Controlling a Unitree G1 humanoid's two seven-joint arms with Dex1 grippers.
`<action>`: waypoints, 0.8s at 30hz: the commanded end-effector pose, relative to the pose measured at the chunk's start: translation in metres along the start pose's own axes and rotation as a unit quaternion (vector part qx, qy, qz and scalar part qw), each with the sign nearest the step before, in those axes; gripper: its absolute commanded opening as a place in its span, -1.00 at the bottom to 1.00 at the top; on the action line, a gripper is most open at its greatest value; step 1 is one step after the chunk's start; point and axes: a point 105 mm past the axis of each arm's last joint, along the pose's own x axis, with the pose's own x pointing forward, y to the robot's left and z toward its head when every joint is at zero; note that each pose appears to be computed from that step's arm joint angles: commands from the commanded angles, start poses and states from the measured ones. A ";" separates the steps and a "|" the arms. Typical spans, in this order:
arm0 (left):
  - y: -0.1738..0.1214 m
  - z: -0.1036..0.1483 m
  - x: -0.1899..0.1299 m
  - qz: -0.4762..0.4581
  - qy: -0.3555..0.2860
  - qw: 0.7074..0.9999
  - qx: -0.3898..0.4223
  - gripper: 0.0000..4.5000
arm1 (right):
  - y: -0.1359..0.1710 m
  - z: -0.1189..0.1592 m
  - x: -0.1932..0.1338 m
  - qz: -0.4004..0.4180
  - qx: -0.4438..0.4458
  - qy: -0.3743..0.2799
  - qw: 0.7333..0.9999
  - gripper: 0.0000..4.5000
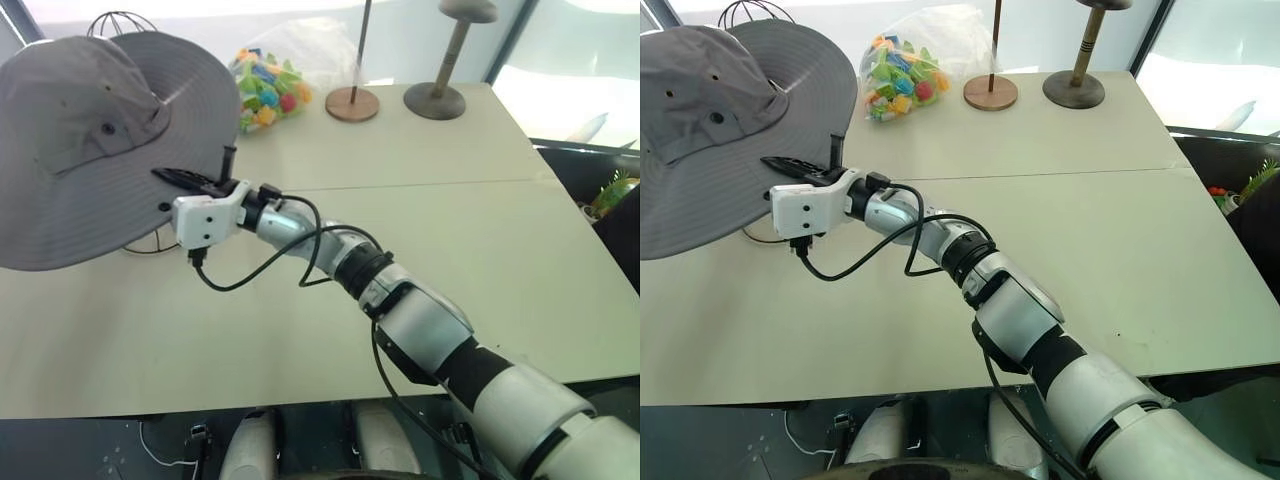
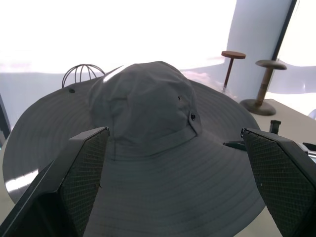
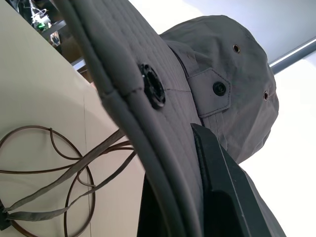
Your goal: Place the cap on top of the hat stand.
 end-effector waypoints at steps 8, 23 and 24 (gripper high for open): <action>0.003 0.008 0.001 0.002 -0.004 1.000 0.027 1.00 | -0.010 0.012 0.003 0.012 0.075 -0.030 0.997 0.16; 0.012 0.004 0.003 0.019 0.009 0.999 0.034 1.00 | -0.037 -0.004 -0.076 0.078 0.016 -0.030 0.996 0.99; 0.014 0.005 0.001 0.022 0.009 0.999 0.034 1.00 | -0.042 -0.005 -0.086 0.087 0.020 -0.026 0.996 0.99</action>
